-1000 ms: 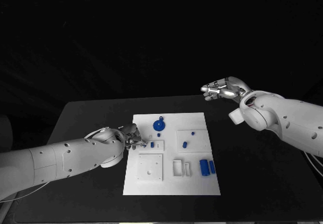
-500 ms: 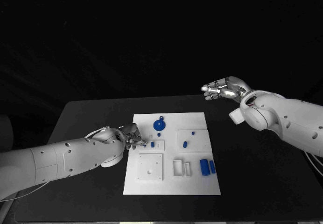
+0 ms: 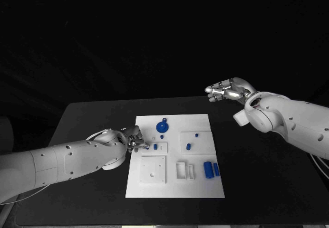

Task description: Assemble the parts on the task board

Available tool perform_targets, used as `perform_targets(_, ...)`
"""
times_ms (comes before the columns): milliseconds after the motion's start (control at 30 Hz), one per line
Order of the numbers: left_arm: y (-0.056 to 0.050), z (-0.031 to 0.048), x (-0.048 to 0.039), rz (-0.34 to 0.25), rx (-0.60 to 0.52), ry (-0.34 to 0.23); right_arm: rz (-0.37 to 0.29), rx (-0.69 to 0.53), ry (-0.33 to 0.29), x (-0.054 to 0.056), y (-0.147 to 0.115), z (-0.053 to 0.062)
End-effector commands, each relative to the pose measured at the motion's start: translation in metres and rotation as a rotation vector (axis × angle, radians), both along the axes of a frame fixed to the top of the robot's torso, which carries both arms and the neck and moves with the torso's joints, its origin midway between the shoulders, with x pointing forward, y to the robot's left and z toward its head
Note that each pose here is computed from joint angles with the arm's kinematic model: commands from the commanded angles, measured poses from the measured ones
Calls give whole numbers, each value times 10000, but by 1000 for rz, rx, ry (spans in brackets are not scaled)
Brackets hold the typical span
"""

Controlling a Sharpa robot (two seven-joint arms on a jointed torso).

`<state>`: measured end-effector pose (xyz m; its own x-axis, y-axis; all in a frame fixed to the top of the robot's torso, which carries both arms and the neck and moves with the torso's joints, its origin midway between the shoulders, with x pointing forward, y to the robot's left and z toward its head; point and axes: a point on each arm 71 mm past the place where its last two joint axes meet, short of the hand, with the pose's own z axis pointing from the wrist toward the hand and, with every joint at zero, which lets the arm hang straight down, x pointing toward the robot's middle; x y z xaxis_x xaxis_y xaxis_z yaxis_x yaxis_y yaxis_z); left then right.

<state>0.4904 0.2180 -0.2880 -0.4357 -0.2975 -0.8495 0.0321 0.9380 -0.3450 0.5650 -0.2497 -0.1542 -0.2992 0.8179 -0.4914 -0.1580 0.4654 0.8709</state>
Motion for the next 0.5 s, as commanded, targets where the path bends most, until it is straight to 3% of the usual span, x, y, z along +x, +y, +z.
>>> perform_targets(33, -17, -45, -30, -22, 13, 30, 18, 2, 2, -5, 14, -3)
perform_targets(500, 8, -51, -33, -16, 13, 35, 20, 2, 3, -5, 22, -6)
